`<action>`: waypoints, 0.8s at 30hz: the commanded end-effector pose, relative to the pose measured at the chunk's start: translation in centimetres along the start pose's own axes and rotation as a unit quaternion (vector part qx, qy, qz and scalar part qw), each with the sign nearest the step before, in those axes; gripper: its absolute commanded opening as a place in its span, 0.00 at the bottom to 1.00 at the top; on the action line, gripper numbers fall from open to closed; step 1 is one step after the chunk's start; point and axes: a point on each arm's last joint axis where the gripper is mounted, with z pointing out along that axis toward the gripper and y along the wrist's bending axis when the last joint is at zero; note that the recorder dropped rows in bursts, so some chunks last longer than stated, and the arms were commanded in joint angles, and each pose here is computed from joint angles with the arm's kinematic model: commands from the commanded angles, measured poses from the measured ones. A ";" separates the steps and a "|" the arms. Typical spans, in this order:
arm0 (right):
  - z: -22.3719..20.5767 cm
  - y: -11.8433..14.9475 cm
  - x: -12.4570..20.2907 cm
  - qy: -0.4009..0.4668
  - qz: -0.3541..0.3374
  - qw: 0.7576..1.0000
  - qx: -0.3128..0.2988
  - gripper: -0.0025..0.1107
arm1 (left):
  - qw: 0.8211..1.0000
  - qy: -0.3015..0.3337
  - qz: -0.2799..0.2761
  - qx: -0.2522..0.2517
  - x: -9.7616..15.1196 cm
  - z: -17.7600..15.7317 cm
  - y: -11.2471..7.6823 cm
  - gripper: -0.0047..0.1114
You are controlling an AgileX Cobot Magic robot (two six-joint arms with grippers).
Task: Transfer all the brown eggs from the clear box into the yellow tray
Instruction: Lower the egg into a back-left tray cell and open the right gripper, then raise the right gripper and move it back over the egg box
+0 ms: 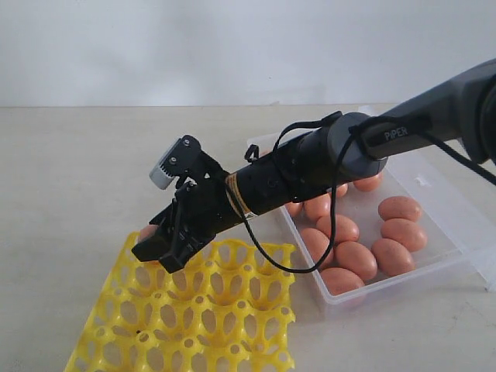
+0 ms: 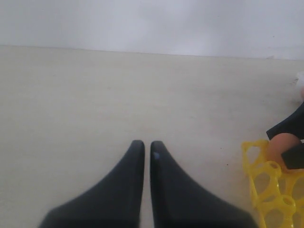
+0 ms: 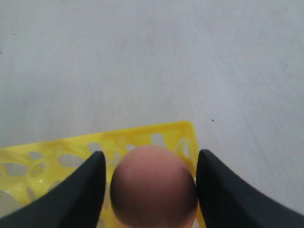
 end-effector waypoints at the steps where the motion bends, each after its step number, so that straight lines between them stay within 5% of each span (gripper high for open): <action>1: -0.1 0.2 -0.3 -0.007 -0.006 1.000 -0.012 0.46 | 1.000 -0.003 0.002 0.000 0.1 0.0 0.0 0.08; 9: -2.0 0.6 -3.0 -0.021 -0.032 0.999 0.019 0.46 | 1.000 -0.003 0.002 0.000 0.1 0.0 0.0 0.08; 18: -8.5 4.1 -9.5 -0.049 0.060 0.996 0.033 0.44 | 1.000 -0.003 0.002 0.000 0.1 0.0 0.0 0.08; 21: -11.0 5.6 -11.7 -0.081 0.057 0.994 0.040 0.31 | 1.000 -0.003 0.002 0.000 0.1 0.0 0.0 0.08; 24: -13.6 6.6 -13.4 -0.109 0.036 0.992 0.044 0.06 | 1.000 -0.003 0.002 0.000 0.1 0.0 0.0 0.08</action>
